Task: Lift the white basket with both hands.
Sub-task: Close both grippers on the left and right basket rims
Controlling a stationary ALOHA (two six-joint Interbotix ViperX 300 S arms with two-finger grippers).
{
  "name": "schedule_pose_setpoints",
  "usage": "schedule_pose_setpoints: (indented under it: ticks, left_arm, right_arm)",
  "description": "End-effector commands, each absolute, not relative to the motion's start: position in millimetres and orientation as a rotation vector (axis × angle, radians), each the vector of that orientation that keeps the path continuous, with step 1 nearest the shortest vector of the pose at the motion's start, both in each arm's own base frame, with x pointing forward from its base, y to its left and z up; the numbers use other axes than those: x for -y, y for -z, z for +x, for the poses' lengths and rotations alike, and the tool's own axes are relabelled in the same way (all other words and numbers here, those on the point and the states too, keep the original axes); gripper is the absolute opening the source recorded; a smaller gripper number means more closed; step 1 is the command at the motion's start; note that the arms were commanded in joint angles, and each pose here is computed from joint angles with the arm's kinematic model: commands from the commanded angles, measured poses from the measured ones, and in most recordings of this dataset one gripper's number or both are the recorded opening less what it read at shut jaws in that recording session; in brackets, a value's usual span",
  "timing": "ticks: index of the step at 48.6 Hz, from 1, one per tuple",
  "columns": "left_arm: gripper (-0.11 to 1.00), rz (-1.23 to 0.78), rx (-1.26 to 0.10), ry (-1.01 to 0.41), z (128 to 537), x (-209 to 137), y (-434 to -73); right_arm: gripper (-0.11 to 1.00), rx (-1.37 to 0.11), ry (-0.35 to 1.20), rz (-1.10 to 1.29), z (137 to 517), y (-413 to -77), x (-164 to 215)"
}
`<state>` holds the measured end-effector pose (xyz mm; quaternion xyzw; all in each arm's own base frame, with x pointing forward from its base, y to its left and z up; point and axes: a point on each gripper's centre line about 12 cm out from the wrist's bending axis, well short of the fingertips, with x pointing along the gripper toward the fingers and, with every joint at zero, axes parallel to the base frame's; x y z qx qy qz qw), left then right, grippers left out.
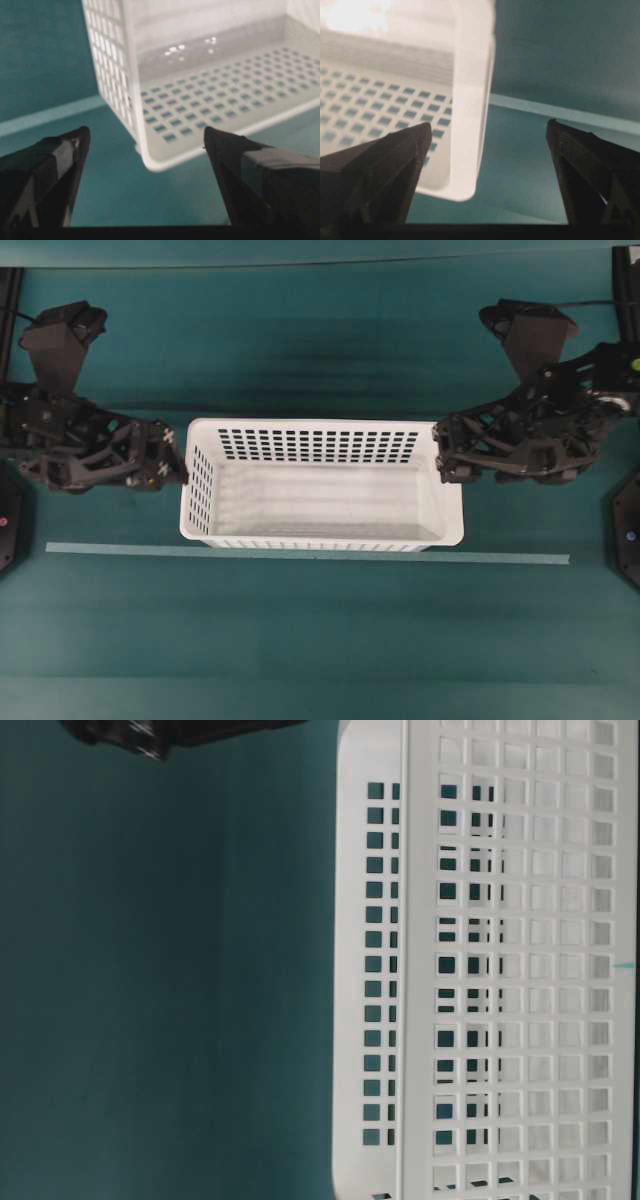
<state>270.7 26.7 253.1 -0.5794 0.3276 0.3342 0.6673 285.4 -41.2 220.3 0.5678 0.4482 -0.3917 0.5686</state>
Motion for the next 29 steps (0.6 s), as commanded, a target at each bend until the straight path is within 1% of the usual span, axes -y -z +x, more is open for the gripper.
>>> schedule_pose_setpoints:
  ticks: [1, 8, 14, 21, 29]
  left_arm:
    - [0.95, -1.309, -0.736, -0.772, 280, -31, -249]
    - [0.95, -1.304, -0.763, -0.793, 289, -32, -235]
    - [0.95, -1.295, -0.804, -0.827, 296, -33, -216]
    - [0.95, -1.283, -0.84, -0.855, 304, -35, -192]
    - [0.95, -1.284, -0.845, -0.857, 318, -36, -169]
  right_arm:
    - [0.95, -1.074, 0.951, 1.346, 292, -210, 41]
    - [0.95, -1.073, 0.96, 1.346, 297, -201, 41]
    - [0.95, -1.065, 0.96, 1.345, 303, -186, 41]
    - [0.95, -1.067, 0.967, 1.34, 309, -163, 40]
    - [0.95, -1.082, 0.984, 1.331, 311, -139, 39]
